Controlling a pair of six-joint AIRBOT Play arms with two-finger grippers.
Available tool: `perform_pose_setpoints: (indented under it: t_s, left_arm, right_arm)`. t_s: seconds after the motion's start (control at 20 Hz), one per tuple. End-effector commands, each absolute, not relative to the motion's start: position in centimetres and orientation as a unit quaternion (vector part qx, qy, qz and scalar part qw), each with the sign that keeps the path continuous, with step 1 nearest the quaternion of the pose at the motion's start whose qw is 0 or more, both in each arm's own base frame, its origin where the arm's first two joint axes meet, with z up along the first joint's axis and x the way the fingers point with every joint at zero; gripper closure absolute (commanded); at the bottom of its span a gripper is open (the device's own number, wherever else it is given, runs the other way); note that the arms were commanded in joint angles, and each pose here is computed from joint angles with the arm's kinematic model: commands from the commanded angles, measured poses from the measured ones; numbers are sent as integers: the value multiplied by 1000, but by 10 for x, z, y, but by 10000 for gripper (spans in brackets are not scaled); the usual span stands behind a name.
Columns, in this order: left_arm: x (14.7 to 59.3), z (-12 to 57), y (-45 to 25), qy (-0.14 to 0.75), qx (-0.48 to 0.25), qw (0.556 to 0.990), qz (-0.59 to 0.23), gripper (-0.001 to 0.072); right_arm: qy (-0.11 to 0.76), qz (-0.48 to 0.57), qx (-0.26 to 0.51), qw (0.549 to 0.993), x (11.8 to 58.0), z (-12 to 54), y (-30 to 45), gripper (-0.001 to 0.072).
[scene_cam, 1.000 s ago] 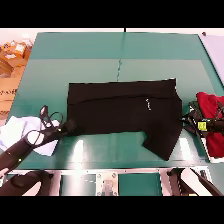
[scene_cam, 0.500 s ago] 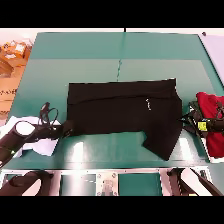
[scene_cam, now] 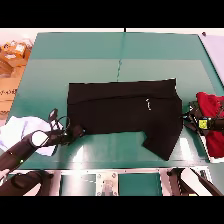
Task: Fold the shirts.
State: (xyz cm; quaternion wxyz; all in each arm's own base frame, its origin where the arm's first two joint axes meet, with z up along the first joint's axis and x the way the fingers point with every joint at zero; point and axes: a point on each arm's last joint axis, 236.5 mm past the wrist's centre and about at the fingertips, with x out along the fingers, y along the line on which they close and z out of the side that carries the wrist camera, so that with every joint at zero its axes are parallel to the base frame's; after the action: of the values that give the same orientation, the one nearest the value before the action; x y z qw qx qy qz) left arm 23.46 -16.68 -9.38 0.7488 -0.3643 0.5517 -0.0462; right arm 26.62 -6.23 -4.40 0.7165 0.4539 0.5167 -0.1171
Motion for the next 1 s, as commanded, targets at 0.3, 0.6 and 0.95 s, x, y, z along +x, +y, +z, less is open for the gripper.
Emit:
perform_pose_setpoints:
  t_s: [0.3, 0.6, 0.95]
  left_arm:
    - [286, -75, -143, 438, -400, 805, -10, 491]
    - [281, -81, -137, 456, -367, 811, -17, 684]
    - [280, -79, -68, 512, -289, 809, -8, 684]
  right_arm:
    - [501, -113, 468, 719, 274, -39, -61, 168]
    - [520, -107, 461, 711, 266, -40, -56, 168]
    - [554, -113, 468, 679, 241, -37, -60, 635]
